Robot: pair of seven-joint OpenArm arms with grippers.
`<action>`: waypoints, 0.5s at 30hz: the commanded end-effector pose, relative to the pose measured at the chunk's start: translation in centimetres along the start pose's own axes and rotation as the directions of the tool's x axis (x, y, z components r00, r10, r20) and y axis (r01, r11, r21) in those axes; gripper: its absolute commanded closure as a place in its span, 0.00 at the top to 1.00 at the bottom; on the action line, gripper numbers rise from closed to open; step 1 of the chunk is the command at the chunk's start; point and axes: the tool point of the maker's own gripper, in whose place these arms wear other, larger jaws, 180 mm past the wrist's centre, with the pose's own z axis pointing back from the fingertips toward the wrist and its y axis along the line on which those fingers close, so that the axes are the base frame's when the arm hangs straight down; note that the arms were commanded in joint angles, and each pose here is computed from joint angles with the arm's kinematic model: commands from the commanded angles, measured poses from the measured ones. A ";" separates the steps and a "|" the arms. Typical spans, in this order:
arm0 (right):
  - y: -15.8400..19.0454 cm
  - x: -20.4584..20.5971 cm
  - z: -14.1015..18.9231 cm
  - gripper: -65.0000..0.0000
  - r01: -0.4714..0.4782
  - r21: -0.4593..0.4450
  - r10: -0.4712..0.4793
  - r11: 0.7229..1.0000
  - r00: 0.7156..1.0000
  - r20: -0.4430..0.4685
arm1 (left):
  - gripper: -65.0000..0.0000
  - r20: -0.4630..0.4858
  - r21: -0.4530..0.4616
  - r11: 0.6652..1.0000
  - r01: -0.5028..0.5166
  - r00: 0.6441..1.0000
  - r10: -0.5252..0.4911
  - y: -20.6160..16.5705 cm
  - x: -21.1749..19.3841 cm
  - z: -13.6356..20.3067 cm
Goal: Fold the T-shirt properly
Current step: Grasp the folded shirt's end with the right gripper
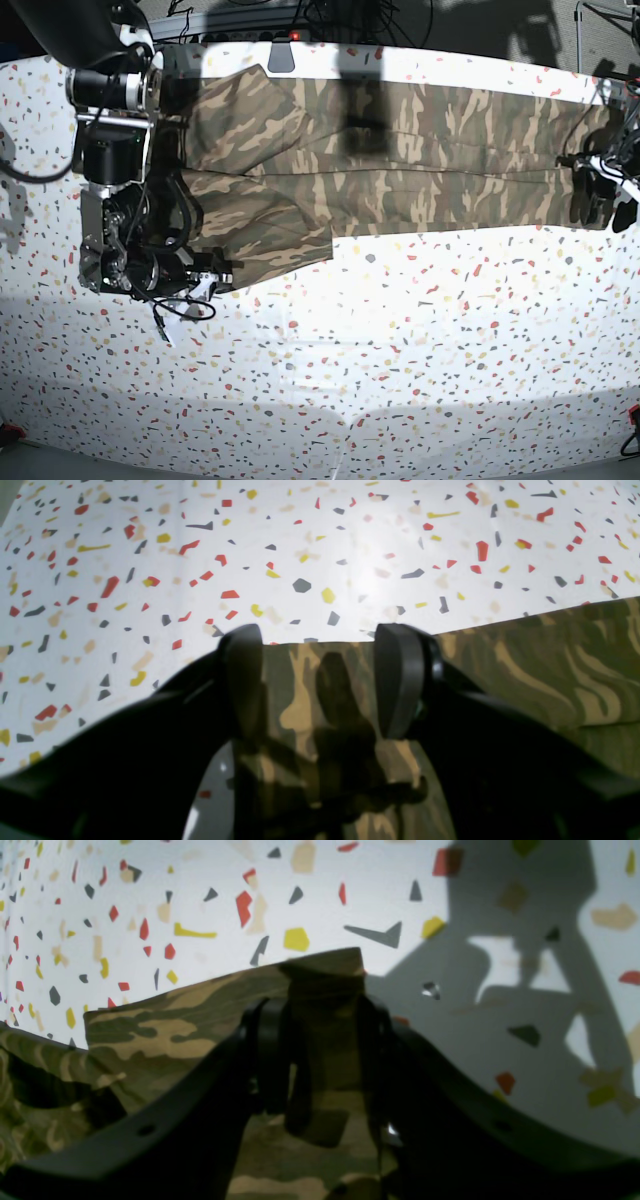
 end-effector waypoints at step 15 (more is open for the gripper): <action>-0.9 0.7 0.5 0.00 -0.036 -0.042 0.036 0.998 0.999 -0.011 | 0.53 0.051 0.008 1.000 0.017 0.999 -0.017 0.7 1.9 0.2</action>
